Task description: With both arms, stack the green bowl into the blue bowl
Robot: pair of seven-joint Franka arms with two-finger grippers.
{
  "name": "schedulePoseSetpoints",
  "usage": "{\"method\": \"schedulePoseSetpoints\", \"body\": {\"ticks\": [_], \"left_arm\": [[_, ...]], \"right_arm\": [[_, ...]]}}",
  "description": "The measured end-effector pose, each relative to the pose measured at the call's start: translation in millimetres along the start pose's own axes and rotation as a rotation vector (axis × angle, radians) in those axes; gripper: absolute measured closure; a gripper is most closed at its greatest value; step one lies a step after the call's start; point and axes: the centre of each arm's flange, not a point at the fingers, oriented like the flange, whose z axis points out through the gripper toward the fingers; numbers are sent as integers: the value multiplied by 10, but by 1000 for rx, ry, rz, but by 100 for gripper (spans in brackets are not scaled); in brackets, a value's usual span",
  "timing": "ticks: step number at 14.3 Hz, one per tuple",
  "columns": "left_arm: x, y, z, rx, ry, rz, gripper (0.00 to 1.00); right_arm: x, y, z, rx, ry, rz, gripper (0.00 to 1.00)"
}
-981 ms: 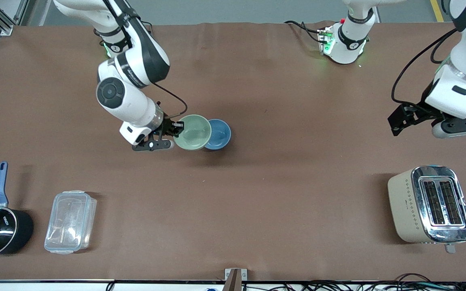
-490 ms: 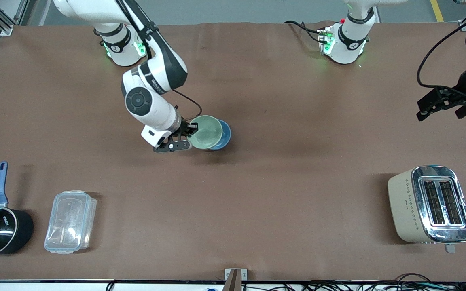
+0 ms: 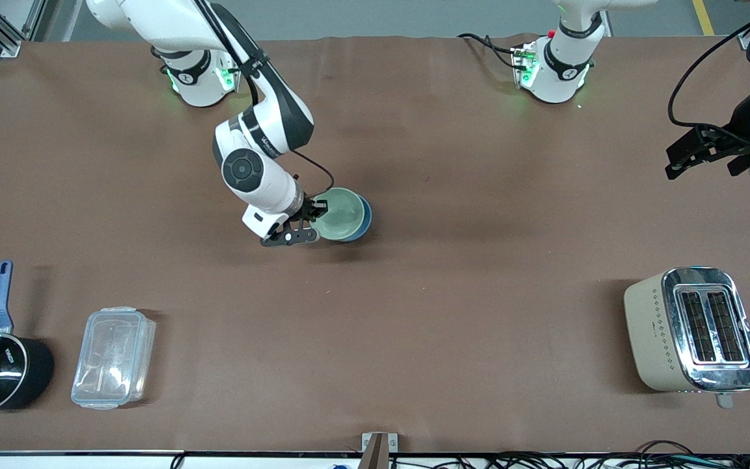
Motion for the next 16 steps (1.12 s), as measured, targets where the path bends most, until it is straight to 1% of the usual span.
{"method": "schedulePoseSetpoints", "body": {"ticks": [2,5,7,10,16], "left_arm": [[-19,126,16,0,-4,23,0],[-44,273,27,-1,-7,46,0],[-45,266,29,-1,-9,46,0],[-40,244,33,-1,-10,43,0],[-3,238,116,0,-25,42,0]], "right_arm": [[-26,-23,62,-5,-8,-5,95],[-52,-37,123,-4,2,-7,95],[-74,-52,154,5,-1,0,95],[-76,-86,201,14,15,0,95],[-83,-116,316,18,12,4,94]]}}
